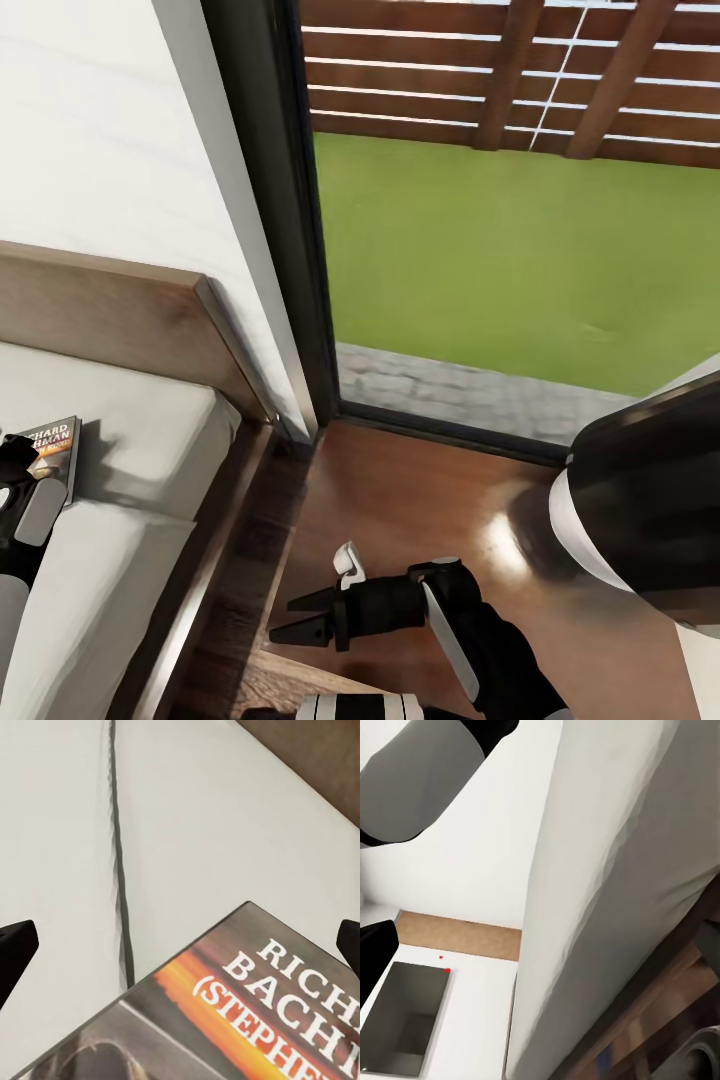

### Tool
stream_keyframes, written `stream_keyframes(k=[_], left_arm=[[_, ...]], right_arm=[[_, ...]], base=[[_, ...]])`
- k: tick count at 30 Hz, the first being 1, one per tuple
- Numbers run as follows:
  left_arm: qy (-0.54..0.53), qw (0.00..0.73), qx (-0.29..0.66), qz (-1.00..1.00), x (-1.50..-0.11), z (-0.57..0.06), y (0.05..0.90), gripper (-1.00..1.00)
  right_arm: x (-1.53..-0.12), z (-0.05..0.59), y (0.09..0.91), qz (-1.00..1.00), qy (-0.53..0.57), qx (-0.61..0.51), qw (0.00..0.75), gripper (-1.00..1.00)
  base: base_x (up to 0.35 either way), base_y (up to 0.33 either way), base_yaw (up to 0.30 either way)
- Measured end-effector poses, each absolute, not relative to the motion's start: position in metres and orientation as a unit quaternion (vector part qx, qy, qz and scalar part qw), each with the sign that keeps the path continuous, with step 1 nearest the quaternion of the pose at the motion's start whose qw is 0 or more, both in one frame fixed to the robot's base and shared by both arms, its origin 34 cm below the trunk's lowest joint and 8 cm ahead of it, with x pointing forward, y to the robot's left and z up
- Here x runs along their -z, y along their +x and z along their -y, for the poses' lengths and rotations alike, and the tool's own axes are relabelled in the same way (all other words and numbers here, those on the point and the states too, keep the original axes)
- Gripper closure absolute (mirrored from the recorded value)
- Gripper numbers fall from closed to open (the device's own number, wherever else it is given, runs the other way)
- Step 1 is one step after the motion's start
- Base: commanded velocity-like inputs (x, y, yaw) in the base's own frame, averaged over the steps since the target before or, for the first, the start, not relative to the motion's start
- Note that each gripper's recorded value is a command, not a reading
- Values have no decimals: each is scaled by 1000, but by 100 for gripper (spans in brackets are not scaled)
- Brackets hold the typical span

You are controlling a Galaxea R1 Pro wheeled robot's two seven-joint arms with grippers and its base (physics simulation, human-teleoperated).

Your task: In the bedroom, move the book from the bed onto either nightstand, and place the two sandals side by side next to the bed.

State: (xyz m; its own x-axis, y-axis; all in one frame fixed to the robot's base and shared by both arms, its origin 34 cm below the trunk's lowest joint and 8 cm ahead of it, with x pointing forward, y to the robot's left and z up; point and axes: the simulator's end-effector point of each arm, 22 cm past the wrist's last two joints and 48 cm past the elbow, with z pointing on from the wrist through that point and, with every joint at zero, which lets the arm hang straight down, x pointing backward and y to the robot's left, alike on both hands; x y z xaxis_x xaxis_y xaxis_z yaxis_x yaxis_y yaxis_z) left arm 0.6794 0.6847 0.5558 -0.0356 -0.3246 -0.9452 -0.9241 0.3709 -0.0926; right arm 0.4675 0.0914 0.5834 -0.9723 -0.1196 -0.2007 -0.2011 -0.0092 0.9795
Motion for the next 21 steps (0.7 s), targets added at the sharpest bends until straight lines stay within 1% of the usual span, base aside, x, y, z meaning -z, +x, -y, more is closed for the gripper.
stream_keyframes(k=[9,15,21], left_arm=[[-477,505,-296,-656,-556,-685,679,-100],[-477,505,-296,-656,-555,-685,679,-100],[-477,505,-296,-656,-556,-685,679,-100]], right_arm=[[-584,-92,468,-703,-114,-701,29,-100],[-583,-92,468,-703,-114,-702,29,-100],[-584,-92,468,-703,-114,-701,29,-100]], base=[[0,0,0],[-162,0,0],[-37,0,0]])
